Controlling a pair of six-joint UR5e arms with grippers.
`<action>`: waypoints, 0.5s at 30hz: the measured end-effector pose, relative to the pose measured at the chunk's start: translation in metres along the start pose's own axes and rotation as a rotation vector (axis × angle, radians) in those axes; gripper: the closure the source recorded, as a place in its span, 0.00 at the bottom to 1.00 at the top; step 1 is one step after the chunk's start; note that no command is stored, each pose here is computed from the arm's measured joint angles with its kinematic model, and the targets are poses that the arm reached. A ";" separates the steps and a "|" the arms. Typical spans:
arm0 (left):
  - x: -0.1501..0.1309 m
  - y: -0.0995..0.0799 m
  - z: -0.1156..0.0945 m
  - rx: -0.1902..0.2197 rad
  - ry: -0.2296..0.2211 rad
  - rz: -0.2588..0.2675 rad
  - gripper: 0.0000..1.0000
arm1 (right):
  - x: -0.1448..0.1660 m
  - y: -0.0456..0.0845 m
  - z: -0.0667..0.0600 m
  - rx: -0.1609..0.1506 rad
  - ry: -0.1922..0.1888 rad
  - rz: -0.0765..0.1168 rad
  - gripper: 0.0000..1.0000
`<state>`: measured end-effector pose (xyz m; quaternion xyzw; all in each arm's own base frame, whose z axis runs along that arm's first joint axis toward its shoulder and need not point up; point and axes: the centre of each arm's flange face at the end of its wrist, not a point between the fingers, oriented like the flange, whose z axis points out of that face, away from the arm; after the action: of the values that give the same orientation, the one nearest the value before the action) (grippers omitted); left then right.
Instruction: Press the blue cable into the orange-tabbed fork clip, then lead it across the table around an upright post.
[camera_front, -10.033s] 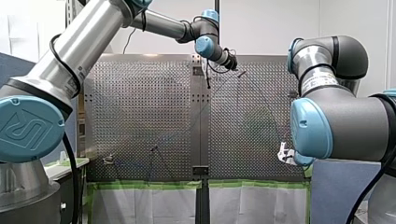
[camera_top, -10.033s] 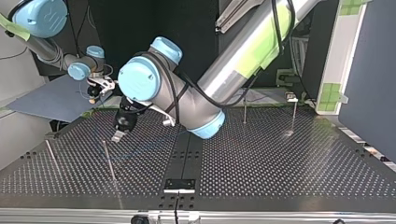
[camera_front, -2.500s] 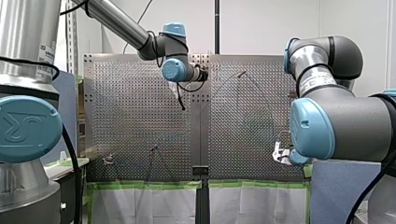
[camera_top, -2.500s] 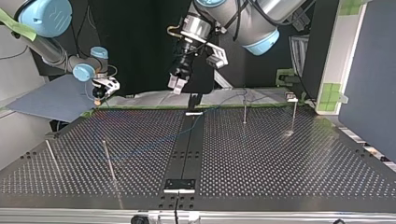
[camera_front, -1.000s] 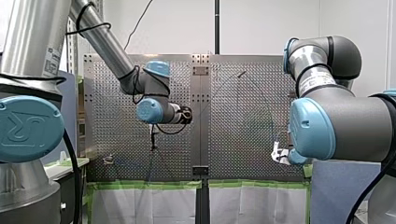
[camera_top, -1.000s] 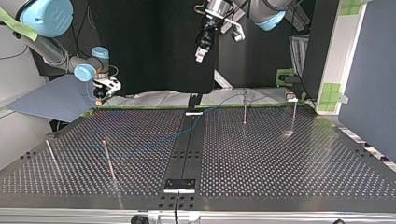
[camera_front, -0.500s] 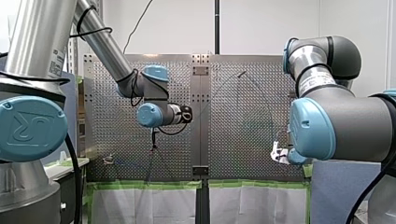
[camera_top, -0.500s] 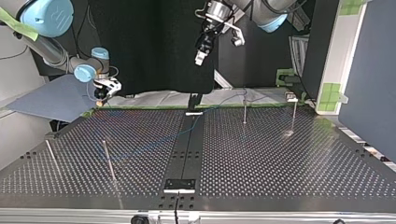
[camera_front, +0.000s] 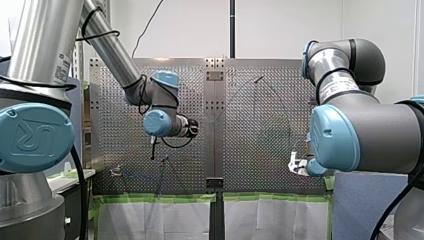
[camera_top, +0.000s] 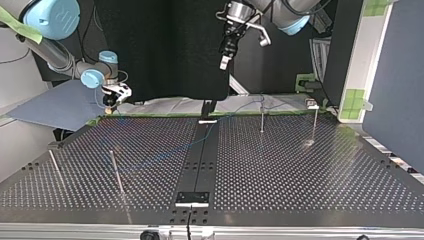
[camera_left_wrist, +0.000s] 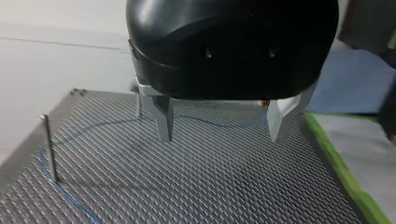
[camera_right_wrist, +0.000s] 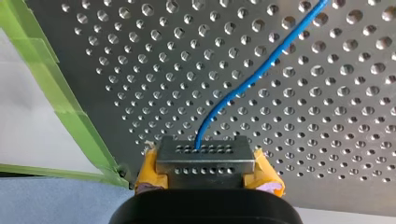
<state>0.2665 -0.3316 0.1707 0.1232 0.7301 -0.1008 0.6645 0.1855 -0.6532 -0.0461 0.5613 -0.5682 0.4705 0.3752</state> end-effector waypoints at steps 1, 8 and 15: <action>0.002 0.003 -0.001 -0.011 0.004 0.005 0.00 | 0.000 0.000 0.000 0.000 0.000 -0.001 1.00; 0.017 0.029 -0.006 -0.083 0.013 0.011 0.00 | 0.000 -0.002 -0.001 0.003 -0.006 -0.020 1.00; 0.031 0.050 -0.011 -0.098 0.014 0.013 0.00 | -0.001 -0.004 -0.001 0.005 -0.008 -0.029 1.00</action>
<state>0.2693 -0.2796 0.1416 0.0959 0.7381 -0.0597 0.6652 0.1891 -0.6513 -0.0459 0.5723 -0.5604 0.4641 0.3782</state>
